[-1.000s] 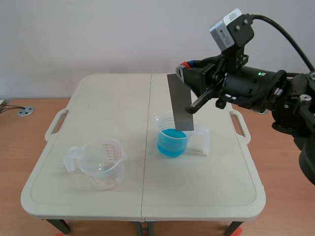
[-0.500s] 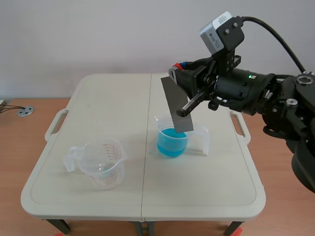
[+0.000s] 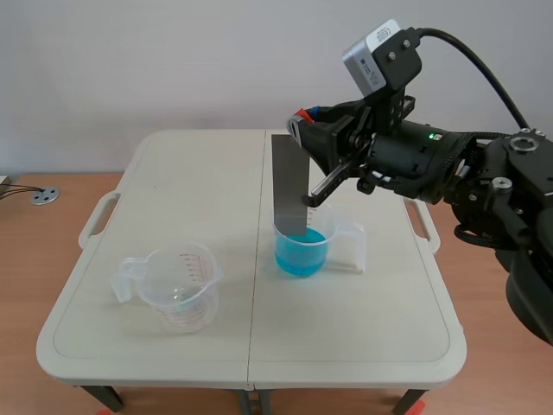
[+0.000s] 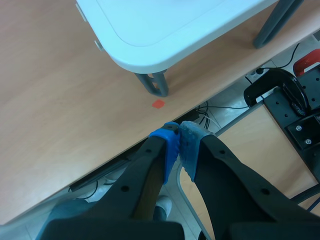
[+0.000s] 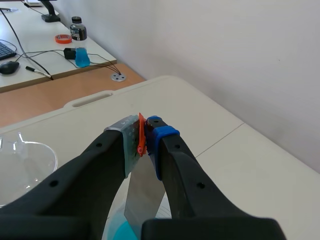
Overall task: Hold the metal plate by the orange handle, dip it into the blue solution, take it out and point at it, then put the plate back in the beaker on the left.
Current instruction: 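Lower the plate into the blue solution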
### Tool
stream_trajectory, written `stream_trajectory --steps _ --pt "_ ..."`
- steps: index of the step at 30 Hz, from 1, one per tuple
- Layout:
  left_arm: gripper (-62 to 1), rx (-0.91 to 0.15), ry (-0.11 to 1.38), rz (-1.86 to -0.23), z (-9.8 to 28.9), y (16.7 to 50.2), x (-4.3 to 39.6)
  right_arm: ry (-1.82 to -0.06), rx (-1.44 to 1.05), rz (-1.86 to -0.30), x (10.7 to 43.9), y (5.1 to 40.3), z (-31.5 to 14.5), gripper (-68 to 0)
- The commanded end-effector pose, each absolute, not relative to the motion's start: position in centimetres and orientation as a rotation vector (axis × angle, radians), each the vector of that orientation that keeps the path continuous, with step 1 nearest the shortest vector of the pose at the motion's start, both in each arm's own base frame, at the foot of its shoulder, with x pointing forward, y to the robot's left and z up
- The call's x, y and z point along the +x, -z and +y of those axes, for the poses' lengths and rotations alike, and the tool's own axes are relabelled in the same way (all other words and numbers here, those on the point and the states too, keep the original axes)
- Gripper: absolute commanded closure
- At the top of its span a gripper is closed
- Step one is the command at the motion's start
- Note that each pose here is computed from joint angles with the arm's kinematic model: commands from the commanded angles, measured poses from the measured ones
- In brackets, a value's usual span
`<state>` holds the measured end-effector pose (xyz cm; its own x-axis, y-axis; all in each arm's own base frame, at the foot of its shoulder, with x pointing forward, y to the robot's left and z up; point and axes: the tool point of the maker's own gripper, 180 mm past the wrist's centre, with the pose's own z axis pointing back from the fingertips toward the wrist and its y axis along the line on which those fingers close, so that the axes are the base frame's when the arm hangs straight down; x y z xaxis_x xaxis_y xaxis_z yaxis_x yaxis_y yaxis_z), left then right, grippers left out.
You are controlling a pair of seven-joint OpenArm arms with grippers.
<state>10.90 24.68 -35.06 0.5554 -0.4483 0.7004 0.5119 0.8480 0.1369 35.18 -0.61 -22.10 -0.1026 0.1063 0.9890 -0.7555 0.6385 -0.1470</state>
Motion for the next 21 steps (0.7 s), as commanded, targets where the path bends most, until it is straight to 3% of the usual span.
stream_trajectory --steps 1,21 --pt "-1.5 -0.096 0.554 -0.822 24.3 34.8 11.1 -0.799 0.554 -1.536 35.7 21.3 -0.8 -1.3" --pt "-1.5 -0.09 0.574 -0.814 24.3 34.9 11.0 -0.739 0.55 -1.417 35.7 25.8 -1.9 -1.3"
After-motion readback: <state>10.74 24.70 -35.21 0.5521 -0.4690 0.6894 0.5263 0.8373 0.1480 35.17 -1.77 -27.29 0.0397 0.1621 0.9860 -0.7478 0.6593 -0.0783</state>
